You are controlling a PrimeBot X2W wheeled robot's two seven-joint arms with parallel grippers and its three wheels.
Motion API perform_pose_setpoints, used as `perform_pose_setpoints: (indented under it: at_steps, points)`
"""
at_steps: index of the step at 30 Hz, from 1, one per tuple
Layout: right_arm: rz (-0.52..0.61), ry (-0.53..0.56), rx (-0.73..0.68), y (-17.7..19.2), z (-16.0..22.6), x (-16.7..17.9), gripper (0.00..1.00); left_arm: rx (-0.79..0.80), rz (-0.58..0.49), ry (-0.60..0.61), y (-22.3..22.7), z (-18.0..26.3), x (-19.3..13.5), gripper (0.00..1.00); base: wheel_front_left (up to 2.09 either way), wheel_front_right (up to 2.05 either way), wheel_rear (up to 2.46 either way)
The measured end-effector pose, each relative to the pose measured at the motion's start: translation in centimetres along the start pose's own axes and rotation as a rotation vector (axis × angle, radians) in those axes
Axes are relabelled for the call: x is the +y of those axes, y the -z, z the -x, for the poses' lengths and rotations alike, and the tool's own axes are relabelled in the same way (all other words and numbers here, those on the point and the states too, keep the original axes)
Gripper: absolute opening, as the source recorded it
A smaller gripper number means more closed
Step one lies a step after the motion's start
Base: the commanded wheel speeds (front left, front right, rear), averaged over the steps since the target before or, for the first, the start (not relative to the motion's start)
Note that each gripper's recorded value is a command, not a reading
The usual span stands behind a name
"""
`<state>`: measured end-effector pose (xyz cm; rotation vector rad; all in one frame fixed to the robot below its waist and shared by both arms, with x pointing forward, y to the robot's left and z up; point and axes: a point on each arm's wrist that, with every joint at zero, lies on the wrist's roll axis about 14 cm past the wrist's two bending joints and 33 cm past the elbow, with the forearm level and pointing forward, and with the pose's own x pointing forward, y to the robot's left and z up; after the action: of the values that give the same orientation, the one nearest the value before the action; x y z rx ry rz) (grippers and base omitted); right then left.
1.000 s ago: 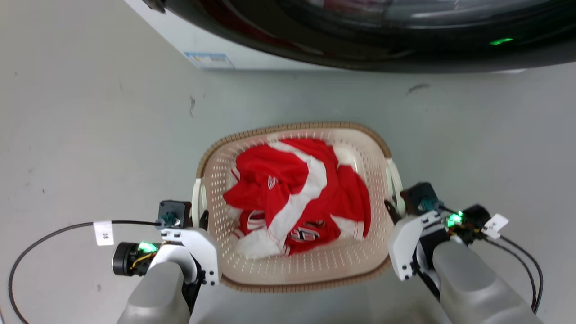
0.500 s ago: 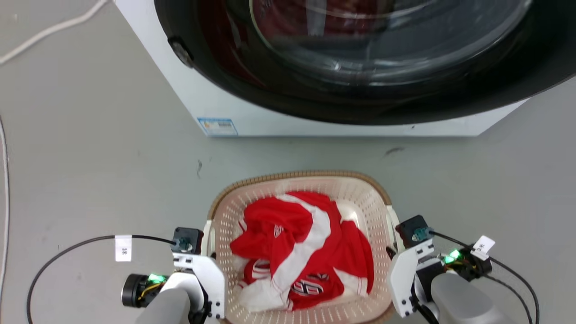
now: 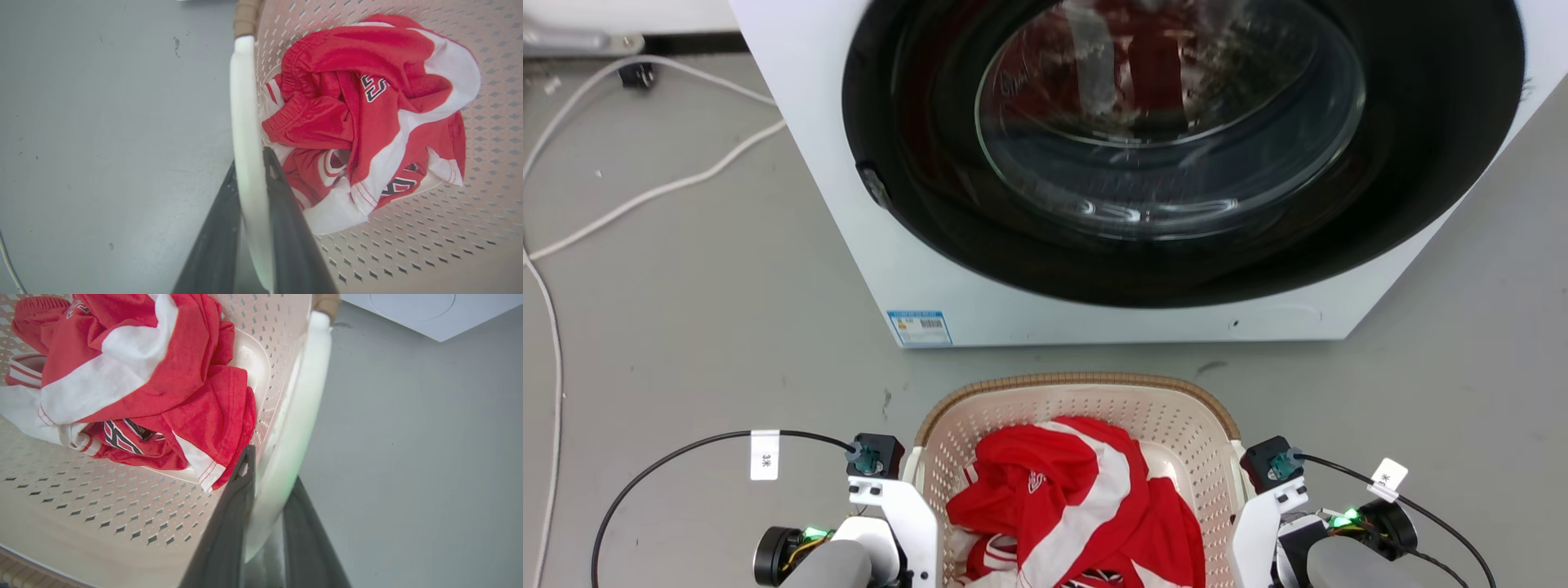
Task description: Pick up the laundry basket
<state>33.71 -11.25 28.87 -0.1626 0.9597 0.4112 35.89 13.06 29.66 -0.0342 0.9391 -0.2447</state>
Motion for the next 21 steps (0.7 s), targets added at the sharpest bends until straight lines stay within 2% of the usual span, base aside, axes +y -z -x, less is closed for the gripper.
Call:
perform_pose_setpoints:
  at_steps: [21]
  points:
    - [0.021,0.008,0.050,-0.1,3.3,0.2,0.00,0.089,0.018,0.053,0.4,3.9,-0.5,0.00,0.00,0.00,0.00]
